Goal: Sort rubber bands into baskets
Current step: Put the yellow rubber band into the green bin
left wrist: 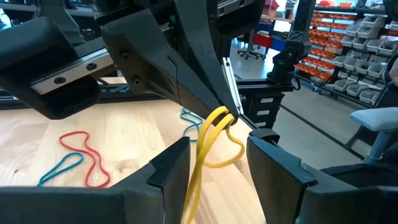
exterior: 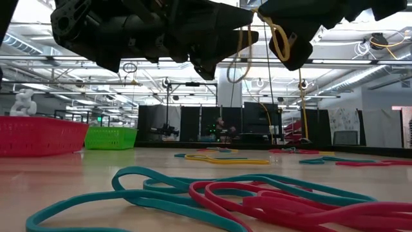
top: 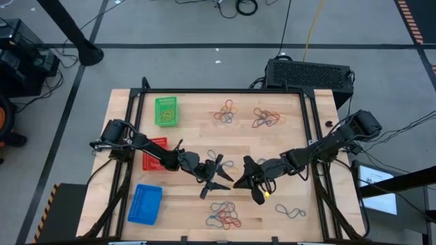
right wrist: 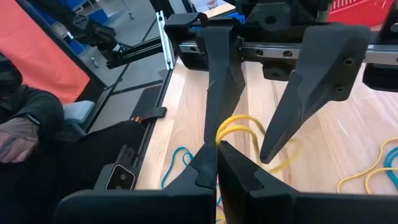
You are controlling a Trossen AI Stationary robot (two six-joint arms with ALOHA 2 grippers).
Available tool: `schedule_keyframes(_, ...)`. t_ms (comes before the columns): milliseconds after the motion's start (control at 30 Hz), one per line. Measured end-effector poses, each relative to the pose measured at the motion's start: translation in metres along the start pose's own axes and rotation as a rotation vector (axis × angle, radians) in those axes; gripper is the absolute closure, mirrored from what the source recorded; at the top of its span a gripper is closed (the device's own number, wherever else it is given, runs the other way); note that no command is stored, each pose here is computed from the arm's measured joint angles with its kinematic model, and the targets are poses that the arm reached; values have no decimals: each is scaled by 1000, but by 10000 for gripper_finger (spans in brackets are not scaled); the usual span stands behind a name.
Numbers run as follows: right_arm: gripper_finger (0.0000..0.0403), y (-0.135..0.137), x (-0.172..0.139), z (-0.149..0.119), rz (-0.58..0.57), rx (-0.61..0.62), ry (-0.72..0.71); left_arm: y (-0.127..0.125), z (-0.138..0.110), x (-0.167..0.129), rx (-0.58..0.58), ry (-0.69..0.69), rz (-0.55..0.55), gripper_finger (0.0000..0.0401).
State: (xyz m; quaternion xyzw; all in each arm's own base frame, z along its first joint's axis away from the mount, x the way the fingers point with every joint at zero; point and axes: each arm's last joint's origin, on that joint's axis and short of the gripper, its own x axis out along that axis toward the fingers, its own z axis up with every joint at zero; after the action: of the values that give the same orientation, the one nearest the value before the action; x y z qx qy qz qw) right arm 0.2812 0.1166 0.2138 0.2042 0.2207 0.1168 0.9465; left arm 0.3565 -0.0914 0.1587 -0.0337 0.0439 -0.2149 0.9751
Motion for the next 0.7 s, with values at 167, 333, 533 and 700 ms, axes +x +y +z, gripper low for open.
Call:
schedule_keyframes(167, 403, 0, 0, 0, 0, 0, 0, 0, 0, 0, 5, 0, 1, 237)
schedule_keyframes(333, 403, 0, 0, 0, 0, -5, 1, 3, 0, 0, -14, -2, 24, 276)
schedule_keyframes(533, 403, 0, 0, 0, 1, -42, 1, 4, 0, -1, -20, 2, 35, 367)
schedule_keyframes(700, 402, 0, 0, 0, 0, -57, 0, 8, -2, -2, -28, 24, 47, 391)
